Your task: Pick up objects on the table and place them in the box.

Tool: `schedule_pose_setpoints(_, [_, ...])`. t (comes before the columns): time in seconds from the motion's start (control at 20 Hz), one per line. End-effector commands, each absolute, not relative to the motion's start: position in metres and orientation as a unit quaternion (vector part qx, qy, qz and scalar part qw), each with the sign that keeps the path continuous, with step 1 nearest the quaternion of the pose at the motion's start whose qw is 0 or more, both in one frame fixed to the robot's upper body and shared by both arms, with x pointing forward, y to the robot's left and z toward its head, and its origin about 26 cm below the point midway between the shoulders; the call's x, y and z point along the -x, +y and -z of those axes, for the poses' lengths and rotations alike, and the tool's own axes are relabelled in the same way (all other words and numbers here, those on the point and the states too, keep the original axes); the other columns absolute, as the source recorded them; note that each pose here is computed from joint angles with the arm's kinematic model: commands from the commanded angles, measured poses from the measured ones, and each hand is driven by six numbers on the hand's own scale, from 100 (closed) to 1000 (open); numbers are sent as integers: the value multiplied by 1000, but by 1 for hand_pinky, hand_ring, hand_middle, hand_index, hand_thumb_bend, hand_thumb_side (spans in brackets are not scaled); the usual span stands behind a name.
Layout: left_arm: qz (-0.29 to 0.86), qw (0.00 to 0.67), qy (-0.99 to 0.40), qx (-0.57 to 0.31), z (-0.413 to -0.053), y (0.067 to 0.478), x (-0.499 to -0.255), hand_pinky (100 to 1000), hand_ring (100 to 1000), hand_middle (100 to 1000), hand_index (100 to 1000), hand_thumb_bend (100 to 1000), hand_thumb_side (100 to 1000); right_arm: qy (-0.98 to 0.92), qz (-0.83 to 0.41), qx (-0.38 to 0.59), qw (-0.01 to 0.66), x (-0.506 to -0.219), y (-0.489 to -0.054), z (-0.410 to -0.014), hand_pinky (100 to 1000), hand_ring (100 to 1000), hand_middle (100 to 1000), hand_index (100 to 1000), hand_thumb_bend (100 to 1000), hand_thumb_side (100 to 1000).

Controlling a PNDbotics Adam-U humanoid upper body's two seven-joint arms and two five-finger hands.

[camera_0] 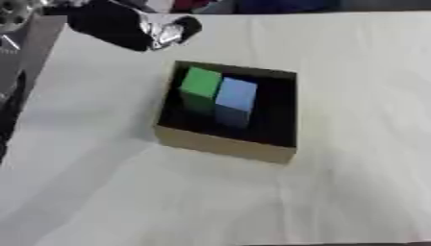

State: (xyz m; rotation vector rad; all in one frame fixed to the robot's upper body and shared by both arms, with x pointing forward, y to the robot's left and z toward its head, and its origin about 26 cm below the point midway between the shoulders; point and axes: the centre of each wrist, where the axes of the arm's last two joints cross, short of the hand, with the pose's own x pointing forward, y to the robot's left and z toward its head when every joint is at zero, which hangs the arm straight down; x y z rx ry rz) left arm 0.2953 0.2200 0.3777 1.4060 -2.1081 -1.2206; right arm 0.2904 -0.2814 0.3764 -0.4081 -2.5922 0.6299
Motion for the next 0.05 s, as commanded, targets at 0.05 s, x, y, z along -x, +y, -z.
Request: schedule_pose_setpoints(0.05, [317,144,-803,-484,-381,232,-290,838,834,759,878,362,728,-941,-227,157,197,-282,-286,-386,915,880,746,844,297,514])
